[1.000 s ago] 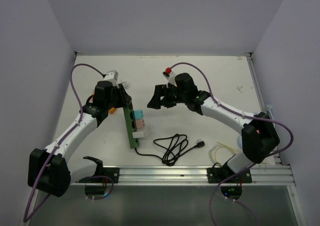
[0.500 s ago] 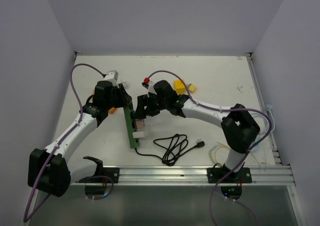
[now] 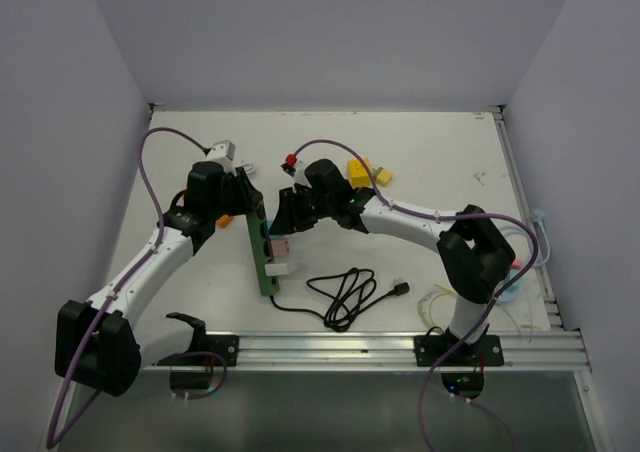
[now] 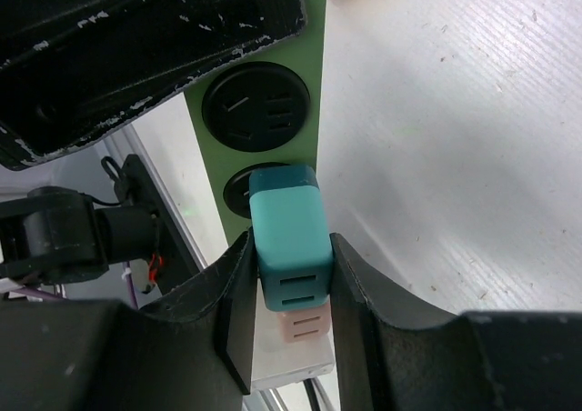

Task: Pull the plug off the socket

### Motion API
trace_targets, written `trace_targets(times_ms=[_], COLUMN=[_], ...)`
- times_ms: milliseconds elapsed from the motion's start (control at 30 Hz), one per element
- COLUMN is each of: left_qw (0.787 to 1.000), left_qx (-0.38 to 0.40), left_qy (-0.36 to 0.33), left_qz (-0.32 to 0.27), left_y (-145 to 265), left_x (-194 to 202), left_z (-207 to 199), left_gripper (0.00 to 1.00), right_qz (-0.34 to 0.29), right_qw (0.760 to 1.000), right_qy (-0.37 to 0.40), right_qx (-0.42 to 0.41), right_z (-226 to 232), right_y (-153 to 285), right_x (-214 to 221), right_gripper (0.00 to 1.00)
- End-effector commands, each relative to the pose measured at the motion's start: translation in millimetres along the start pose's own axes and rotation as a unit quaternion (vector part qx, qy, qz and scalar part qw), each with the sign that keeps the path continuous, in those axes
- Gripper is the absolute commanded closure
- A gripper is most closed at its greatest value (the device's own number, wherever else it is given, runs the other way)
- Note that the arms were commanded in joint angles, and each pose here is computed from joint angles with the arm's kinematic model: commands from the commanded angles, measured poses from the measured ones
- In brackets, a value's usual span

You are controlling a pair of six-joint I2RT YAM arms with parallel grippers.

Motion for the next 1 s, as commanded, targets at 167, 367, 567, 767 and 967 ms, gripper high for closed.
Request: trace_targets(times_ms=[167, 367, 567, 767, 967], left_qw=[0.997, 0.998, 0.999, 0.998, 0.998], left_qx=[0.062, 0.058, 0.045, 0.039, 0.045], left_qy=[0.009, 0.018, 0.028, 0.036, 0.037], left_qz=[-0.048, -0.021, 0.012, 0.023, 0.017], left_y=[15, 17, 12, 4, -3], left_x=[-24, -9, 18, 30, 32], left_z=[-26, -20, -8, -1, -4], left_gripper=[0.53, 0.21, 0.20, 0.25, 0.42], right_qz=[-0.055, -0.064, -0.065, -0.066, -0.063], right_qw=[0.998, 0.997, 0.996, 0.996, 0.996], right_qy=[0.037, 0.045, 0.053, 0.057, 0.058], right_qx=[-0.005, -0.002, -0.011, -0.014, -0.020], right_z=[19, 24, 29, 33, 35], right_y=[15, 21, 23, 27, 26], right_x=[-31, -40, -44, -48, -48], right_gripper=[1.00, 1.00, 1.00, 1.00, 1.00])
Point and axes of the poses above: each gripper's point midway between its finger pads, its own y axis back along the fingers, its own z axis along the line the jaws close on, x = y × z, the point moved 5 cm from there along y, back along the fingers, and after that the axes turned 3 degrees about y, right-handed, at the moved point
